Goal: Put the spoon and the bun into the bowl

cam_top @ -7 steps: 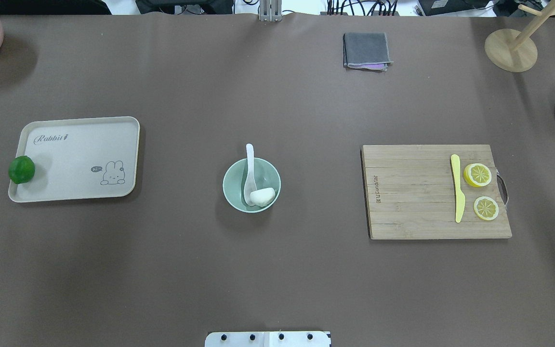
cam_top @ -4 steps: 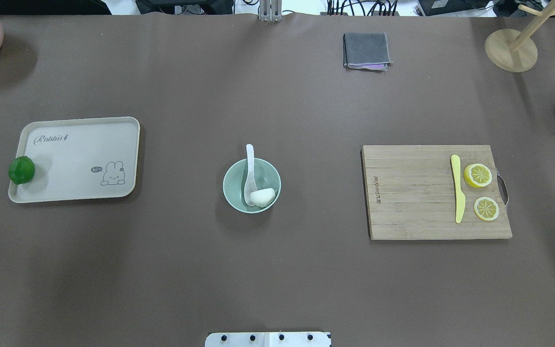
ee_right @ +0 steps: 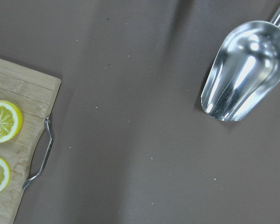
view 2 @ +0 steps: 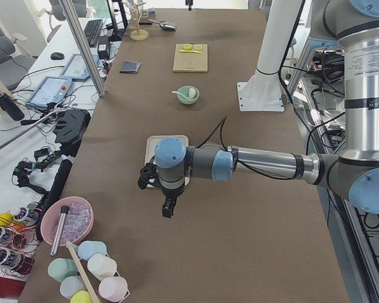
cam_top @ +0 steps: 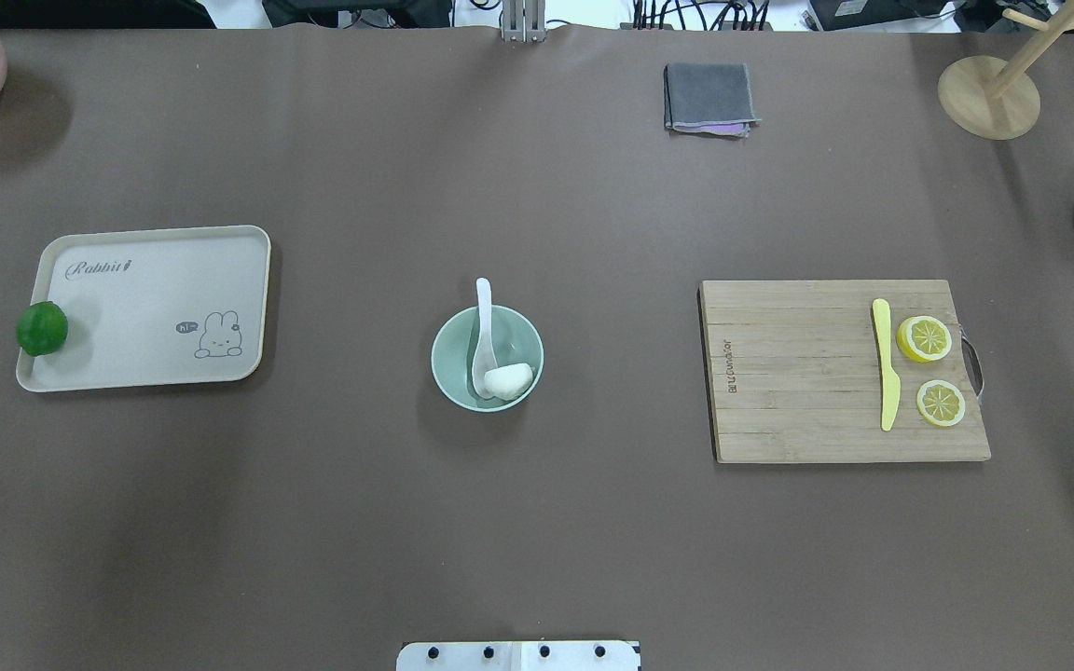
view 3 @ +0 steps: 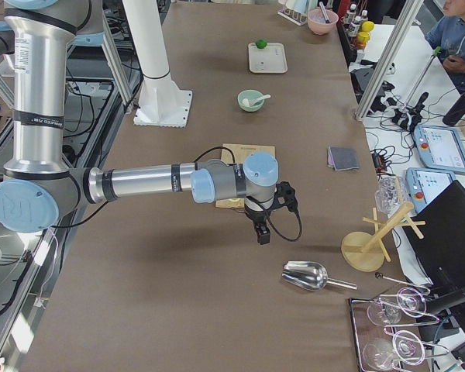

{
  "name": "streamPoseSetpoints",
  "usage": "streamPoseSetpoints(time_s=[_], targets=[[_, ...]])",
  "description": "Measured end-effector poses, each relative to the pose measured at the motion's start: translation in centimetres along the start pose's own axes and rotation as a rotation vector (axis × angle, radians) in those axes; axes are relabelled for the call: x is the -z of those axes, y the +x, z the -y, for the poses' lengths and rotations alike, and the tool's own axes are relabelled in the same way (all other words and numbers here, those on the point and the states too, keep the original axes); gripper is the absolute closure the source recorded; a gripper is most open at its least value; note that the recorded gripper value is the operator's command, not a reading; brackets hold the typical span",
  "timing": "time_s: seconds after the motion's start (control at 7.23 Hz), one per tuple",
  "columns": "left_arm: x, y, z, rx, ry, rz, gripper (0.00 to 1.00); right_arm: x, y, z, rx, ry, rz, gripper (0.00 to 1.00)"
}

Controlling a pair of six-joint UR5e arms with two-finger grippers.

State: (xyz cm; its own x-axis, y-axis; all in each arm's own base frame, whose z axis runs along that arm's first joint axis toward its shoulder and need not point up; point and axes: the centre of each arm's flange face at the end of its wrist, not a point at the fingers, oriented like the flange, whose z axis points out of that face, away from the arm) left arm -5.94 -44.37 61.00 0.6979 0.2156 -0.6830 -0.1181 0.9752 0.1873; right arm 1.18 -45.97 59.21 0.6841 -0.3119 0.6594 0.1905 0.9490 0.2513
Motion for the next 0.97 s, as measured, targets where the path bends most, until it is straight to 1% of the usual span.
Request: streamPoseSetpoints(time_s=[0.55, 0.97], targets=[[0.9, -0.7, -0.3, 0.02, 0.017, 0.005, 0.02, -0.7, 0.6, -1.3, -0.025, -0.018, 0.005, 0.0], [0.7, -1.1, -0.9, 0.026, 0.013, 0.007, 0.02, -0.6, 1.0, -1.8, -0.037, -0.016, 0.006, 0.0]])
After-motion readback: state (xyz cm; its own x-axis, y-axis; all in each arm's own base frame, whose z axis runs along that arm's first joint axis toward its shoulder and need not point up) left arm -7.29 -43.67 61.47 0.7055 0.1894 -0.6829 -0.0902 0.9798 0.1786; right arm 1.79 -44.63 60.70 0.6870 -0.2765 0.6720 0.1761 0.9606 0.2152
